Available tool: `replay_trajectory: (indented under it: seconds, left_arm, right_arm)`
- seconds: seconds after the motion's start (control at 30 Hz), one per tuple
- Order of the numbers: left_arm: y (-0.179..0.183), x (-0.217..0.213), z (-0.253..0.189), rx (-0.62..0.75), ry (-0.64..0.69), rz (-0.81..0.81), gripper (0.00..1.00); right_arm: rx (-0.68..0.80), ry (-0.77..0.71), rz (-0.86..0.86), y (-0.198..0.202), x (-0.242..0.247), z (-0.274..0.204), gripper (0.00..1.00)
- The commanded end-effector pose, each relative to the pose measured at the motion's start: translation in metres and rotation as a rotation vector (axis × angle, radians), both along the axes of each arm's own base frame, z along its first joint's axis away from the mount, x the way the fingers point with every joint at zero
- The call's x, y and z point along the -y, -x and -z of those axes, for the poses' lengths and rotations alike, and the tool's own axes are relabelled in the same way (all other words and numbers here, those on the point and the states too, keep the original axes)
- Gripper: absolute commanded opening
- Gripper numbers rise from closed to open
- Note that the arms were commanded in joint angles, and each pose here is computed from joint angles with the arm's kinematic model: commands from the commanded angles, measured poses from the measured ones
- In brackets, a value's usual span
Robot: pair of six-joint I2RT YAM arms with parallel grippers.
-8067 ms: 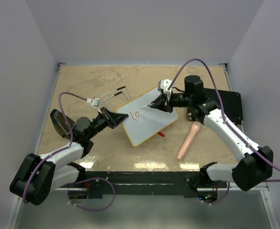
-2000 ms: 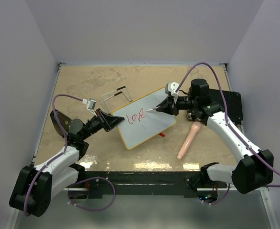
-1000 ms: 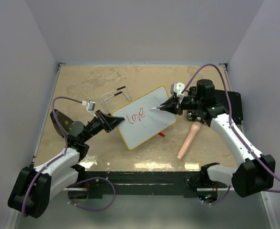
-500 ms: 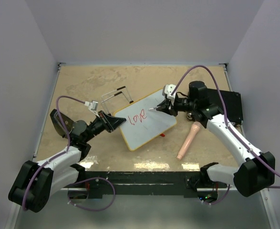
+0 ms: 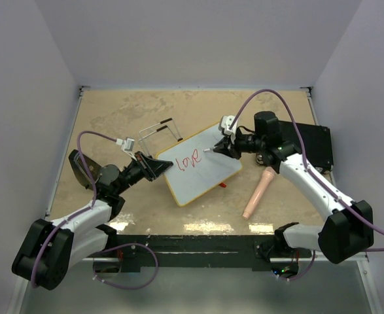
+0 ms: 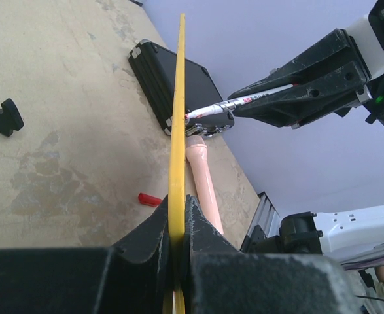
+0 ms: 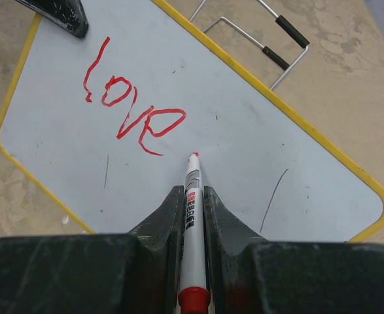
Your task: Write a sentence on the whiteboard
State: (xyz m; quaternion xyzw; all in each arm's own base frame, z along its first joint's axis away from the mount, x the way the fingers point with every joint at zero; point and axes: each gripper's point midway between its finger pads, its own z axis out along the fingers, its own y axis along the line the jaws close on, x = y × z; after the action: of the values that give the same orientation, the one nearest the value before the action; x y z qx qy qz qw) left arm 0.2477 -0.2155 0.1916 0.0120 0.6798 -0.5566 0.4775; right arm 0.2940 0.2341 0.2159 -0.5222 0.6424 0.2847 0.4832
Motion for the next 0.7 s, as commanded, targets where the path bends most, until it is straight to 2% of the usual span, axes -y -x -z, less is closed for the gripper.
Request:
replay_trajectory:
  seconds: [0.0, 0.33, 0.67]
  left_arm:
    - [0.000, 0.003, -0.069, 0.215, 0.109, 0.010, 0.00]
    - [-0.007, 0.003, -0.077, 0.234, 0.103, -0.007, 0.00]
    - [-0.007, 0.005, -0.074, 0.232, 0.093, 0.005, 0.00]
  right_arm:
    - [0.040, -0.011, 0.002, -0.007, -0.005, -0.011, 0.00]
    - [0.023, 0.032, -0.053, 0.000, -0.007, -0.003, 0.00]
    - [0.028, 0.016, -0.021, -0.006, -0.008, -0.010, 0.00]
